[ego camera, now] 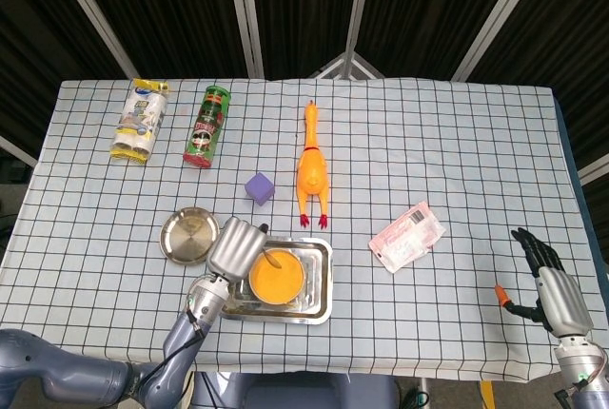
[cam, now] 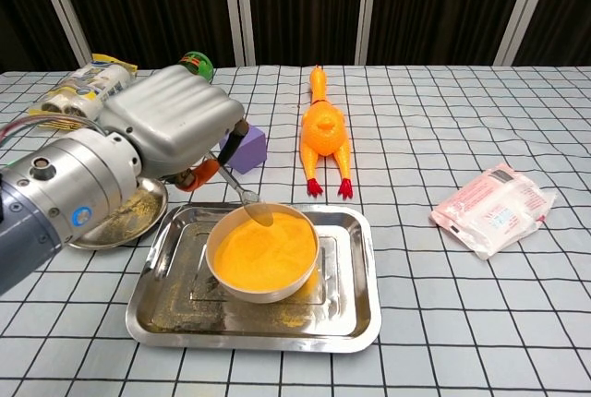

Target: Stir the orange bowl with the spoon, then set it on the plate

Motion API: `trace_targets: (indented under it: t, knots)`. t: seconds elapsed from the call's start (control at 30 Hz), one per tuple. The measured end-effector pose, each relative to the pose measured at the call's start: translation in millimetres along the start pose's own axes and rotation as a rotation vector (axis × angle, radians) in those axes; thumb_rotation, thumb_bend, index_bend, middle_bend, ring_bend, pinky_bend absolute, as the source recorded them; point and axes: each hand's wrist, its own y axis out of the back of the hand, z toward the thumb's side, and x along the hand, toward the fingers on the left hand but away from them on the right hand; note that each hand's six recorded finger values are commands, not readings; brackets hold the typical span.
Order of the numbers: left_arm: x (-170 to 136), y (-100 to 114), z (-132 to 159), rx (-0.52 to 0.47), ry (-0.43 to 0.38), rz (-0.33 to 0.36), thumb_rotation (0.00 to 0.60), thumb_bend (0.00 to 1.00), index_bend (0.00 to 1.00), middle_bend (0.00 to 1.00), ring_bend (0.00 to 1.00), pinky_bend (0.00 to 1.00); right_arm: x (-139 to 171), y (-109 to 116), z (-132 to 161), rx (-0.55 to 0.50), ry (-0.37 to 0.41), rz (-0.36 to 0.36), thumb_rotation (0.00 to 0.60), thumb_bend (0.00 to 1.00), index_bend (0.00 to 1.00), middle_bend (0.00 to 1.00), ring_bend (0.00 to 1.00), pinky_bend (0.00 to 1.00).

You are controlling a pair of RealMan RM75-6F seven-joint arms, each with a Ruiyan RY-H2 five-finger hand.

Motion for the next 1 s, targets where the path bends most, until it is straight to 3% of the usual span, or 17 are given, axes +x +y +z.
trace_targets:
  t: [0.43, 1.0]
  knots:
    - [11.3, -3.2, 10.0, 0.14, -0.027, 0.031, 0.6, 0.7, 0.85, 1.0, 0.97, 0.95, -0.5, 1.1, -0.9, -0.011, 0.0, 0.001, 0.6, 0.4, 0.0, 0.0, 0.0, 0.0]
    - [-2.7, -10.3, 24.9, 0.101, -0.077, -0.018, 0.6, 0.7, 0.85, 1.0, 0.97, 0.95, 0.0, 0.5, -0.1, -0.011, 0.002, 0.006, 0.6, 0.4, 0.0, 0.0, 0.0, 0.0]
